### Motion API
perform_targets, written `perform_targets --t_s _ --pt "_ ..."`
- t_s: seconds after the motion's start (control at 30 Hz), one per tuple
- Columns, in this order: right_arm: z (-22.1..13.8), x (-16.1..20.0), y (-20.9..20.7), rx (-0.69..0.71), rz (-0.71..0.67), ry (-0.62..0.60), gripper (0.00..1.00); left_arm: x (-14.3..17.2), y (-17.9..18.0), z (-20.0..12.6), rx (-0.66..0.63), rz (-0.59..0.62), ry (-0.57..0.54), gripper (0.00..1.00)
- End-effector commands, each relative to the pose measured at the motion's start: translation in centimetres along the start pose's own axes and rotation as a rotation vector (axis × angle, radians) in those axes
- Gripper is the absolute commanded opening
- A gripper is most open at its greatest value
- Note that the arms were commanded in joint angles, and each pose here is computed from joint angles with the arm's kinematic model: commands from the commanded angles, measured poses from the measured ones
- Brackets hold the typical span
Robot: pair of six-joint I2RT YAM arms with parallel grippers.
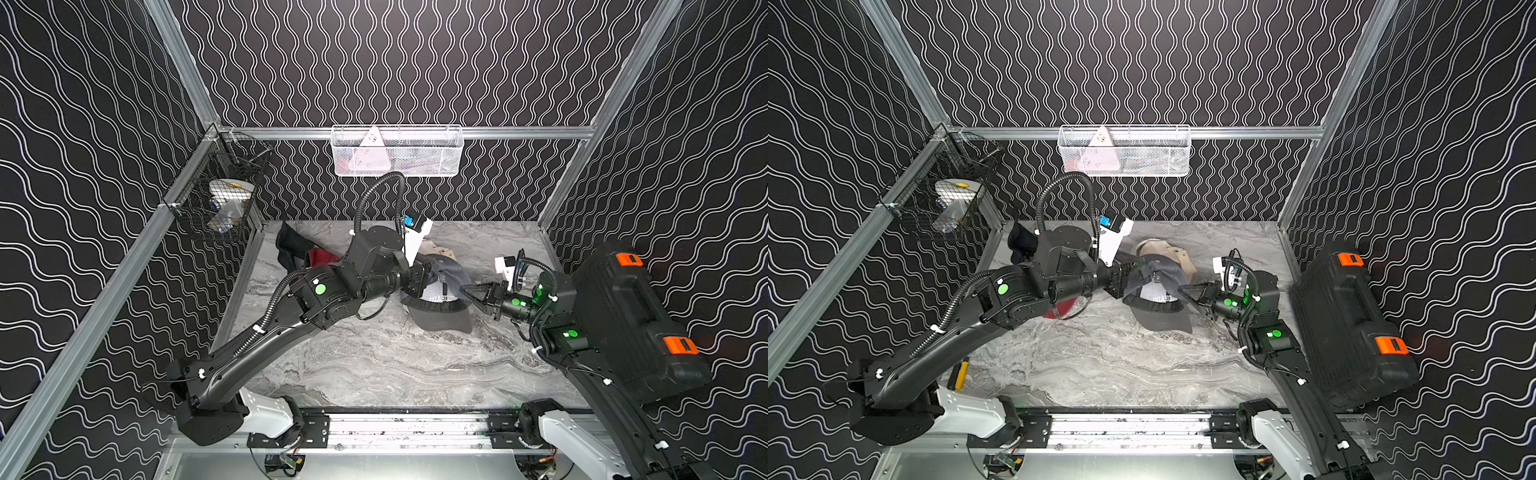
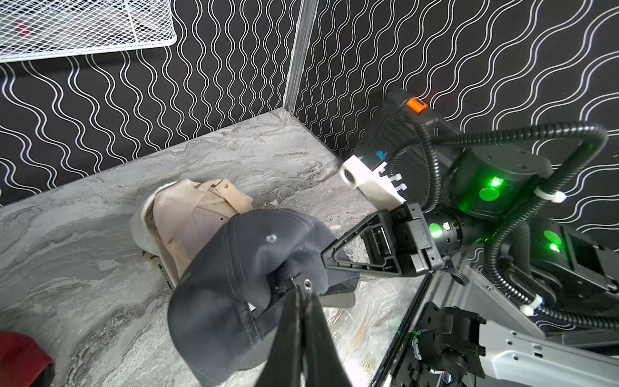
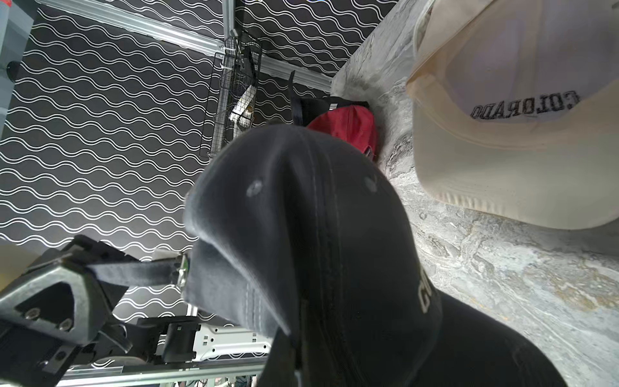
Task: Open the adjustable buckle of the baseball cap
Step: Open the adjustable buckle on the baseball cap.
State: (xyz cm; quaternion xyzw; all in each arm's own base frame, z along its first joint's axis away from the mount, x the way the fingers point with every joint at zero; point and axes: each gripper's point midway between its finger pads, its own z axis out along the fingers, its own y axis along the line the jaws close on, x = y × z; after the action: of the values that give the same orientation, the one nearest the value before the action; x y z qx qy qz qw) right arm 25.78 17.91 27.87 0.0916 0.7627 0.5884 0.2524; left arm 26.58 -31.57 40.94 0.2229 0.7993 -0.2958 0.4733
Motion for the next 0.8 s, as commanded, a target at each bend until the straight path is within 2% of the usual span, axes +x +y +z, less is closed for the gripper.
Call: perform_targets --t_s 0.0,0.03,0.2,0.33,0.4,0.53,0.77 --pt "0.0 0.1 -0.3 0.007 0.005 -0.002 0.0 -1.1 -0.4 -0.7 0.017 -0.014 -0.035 0.0" --pt "-0.1 0.1 -0.2 0.007 0.001 0.0 0.0 -1.1 -0.5 -0.6 0.02 -0.015 -0.032 0.0" --pt "-0.3 0.3 0.6 0.024 -0.061 0.033 0.34 -0.9 -0.6 -0.5 0.031 -0.021 -0.026 0.0" --pt "-1.6 0.1 0.6 0.135 -0.181 -0.002 0.52 -1.3 -0.6 -0.9 0.029 -0.02 -0.038 0.0" --pt "-2.5 -0.2 0.7 0.195 -0.242 -0.022 0.57 -1.4 -0.7 -1.1 0.03 -0.019 -0.039 0.0" --pt "-3.6 0.0 1.9 0.217 -0.351 -0.034 0.62 -1.5 -0.7 -1.2 0.033 -0.016 -0.038 0.0" --pt "-5.0 1.1 3.6 0.277 -0.65 -0.067 0.68 -1.7 -0.8 -1.5 0.031 -0.01 -0.04 0.0"
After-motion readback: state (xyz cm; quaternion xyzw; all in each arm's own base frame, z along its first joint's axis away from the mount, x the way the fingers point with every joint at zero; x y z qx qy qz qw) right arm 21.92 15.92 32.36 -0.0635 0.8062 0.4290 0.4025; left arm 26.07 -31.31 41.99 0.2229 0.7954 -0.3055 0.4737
